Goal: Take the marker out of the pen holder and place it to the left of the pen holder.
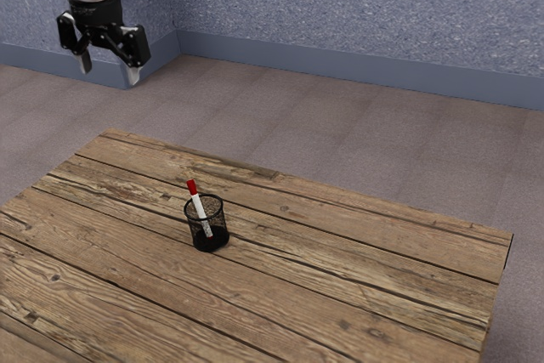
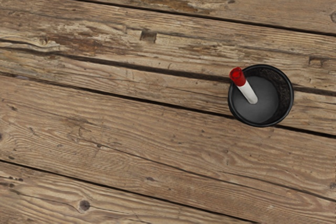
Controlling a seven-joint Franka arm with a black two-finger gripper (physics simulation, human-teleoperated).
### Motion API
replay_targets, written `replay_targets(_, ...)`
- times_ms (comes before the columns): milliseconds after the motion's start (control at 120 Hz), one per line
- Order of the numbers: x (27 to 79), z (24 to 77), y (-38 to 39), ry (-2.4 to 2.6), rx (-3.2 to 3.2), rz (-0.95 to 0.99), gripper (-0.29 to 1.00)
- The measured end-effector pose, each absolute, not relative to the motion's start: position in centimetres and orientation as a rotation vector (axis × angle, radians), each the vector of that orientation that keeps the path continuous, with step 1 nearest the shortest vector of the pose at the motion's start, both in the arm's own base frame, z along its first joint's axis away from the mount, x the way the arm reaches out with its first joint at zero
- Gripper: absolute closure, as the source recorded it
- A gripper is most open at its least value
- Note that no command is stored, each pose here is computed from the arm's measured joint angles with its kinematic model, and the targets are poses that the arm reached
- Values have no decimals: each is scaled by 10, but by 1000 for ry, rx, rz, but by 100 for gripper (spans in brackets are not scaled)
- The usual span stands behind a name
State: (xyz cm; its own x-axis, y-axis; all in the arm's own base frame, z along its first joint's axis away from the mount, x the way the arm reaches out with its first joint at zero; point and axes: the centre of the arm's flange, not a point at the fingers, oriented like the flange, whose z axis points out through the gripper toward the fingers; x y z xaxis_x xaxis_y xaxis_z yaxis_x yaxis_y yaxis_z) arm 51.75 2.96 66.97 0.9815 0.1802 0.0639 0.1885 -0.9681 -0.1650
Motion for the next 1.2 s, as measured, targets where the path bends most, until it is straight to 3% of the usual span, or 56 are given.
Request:
replay_targets(200,521,658,15,-271,-2963,-101,0)
replay_targets(358,532,558,18,-264,-2960,21,0)
replay_targets(600,572,455,14,-274,-3006,-29,0)
replay_targets(783,598,453,12,-298,-3027,-151,0)
replay_targets(958,626,489,-7,-279,-3043,-266,0)
replay_targets(1200,632,483,-5,-293,-3052,-235,0)
